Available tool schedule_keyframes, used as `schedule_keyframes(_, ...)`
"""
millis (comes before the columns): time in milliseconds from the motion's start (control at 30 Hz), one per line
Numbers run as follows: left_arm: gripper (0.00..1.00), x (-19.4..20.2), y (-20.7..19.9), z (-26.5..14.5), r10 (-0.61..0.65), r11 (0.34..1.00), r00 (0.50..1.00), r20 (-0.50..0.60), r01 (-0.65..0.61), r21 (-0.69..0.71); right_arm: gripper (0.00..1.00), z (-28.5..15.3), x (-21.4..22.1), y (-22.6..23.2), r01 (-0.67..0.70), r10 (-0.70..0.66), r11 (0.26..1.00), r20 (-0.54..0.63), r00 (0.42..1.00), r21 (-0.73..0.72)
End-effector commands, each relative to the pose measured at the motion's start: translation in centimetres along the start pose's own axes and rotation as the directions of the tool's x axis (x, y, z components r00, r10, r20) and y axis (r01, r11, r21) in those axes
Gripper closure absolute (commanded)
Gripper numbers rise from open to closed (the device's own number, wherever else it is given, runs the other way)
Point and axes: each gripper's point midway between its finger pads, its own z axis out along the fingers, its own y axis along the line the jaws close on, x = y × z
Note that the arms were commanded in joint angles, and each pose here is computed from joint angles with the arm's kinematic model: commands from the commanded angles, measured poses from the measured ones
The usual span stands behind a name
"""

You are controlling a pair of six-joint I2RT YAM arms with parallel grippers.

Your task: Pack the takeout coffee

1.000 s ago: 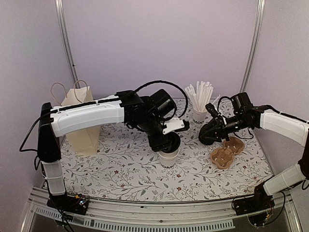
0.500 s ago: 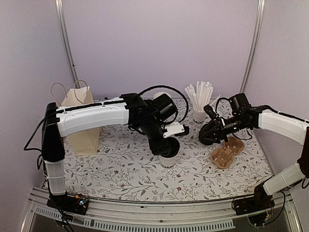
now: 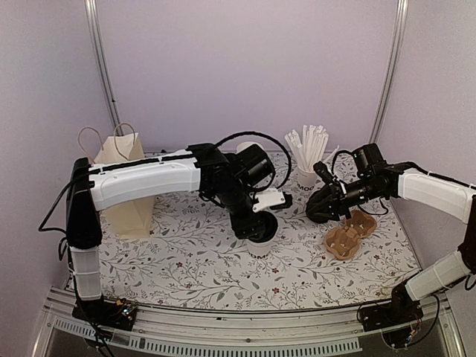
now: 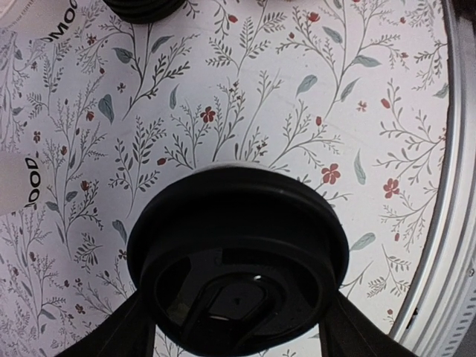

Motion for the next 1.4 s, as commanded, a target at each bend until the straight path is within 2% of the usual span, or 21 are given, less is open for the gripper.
schedule_keyframes(0,0.27,-0.2,0.9,-1.8,-0.018,1.000,1.000,0.017,0.019,-0.022,0.58,0.4,0.5,0.1,-0.005,0.005,1.000,-0.017,1.000,-0.011)
schedule_keyframes(233,0.27,0.8,1.3,-1.9,-0.017,0.998,1.000,-0.006,0.017,-0.055,0.57,0.5,0.6,0.1,-0.006,0.006,1.000,-0.021,1.000,-0.011)
schedule_keyframes(800,0.26,0.1,1.2,0.7,-0.020,1.000,0.999,-0.029,0.019,-0.018,0.57,0.6,0.9,0.1,-0.009,0.008,1.000,-0.031,0.999,-0.008)
schedule_keyframes(1300,0.14,-0.8,1.5,0.8,-0.019,0.999,1.000,0.000,0.019,-0.029,0.57,0.8,1.1,0.0,-0.014,0.013,1.000,-0.040,0.999,-0.011)
schedule_keyframes(1333,0.04,-0.9,1.6,0.7,-0.019,0.999,1.000,0.003,0.019,-0.030,0.57,0.8,1.2,0.0,-0.014,0.014,1.000,-0.041,0.999,-0.011)
schedule_keyframes(1367,0.01,-1.0,1.6,0.5,-0.020,0.999,1.000,0.010,0.021,-0.032,0.57,0.8,1.1,0.0,-0.013,0.012,1.000,-0.040,0.999,-0.010)
